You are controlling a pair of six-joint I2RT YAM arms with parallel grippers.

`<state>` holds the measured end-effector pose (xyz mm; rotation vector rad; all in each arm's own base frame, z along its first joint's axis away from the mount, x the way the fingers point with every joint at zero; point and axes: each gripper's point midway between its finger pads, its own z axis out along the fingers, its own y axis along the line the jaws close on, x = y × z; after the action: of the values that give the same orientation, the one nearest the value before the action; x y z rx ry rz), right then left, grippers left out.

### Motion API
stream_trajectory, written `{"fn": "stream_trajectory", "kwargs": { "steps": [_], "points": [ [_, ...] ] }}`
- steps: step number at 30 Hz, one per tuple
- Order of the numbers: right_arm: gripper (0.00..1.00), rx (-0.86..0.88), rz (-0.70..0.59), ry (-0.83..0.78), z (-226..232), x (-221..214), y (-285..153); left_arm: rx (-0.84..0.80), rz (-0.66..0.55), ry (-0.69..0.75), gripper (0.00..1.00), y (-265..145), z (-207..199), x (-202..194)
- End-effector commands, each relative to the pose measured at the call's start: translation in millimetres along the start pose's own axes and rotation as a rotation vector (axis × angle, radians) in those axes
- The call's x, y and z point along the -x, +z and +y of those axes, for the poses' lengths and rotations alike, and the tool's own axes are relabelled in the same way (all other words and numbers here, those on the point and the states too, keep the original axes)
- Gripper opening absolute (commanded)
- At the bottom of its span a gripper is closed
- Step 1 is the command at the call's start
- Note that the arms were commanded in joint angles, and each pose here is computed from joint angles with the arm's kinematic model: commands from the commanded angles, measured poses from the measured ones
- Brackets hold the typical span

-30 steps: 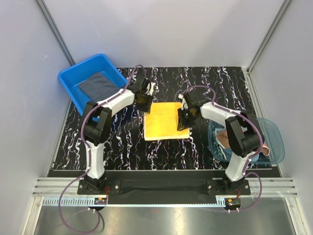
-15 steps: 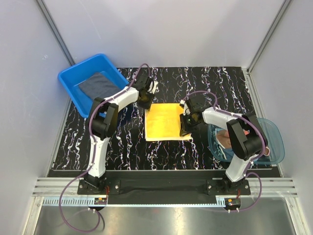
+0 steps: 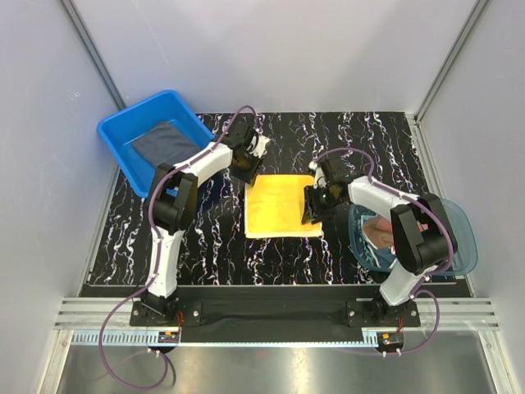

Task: Fold and stack the towels
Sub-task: Fold the towel

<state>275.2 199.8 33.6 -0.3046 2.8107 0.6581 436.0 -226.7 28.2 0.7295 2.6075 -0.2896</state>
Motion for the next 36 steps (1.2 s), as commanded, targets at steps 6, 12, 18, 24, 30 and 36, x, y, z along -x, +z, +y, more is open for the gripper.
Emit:
{"fn": "stream_trajectory", "kwargs": {
  "steps": [6,12,18,24,30,36],
  "points": [
    [0.58,0.111,-0.202,-0.097,-5,105,-61,-0.053,-0.080,0.124,0.45,-34,-10,40],
    [0.56,0.154,-0.187,-0.137,-45,140,-53,-0.106,-0.027,0.180,0.49,-26,-13,42],
    [0.55,0.213,-0.128,-0.153,-69,154,-30,-0.104,-0.014,0.219,0.49,-23,-4,41],
    [0.56,0.276,-0.100,-0.173,-75,170,-7,-0.157,0.003,0.259,0.47,-20,-4,35],
    [0.55,0.309,-0.071,-0.206,-82,177,9,-0.173,-0.006,0.280,0.44,-17,2,35],
    [0.47,0.318,-0.001,-0.218,-90,165,24,-0.193,-0.026,0.290,0.45,-14,8,39]
  ]
}}
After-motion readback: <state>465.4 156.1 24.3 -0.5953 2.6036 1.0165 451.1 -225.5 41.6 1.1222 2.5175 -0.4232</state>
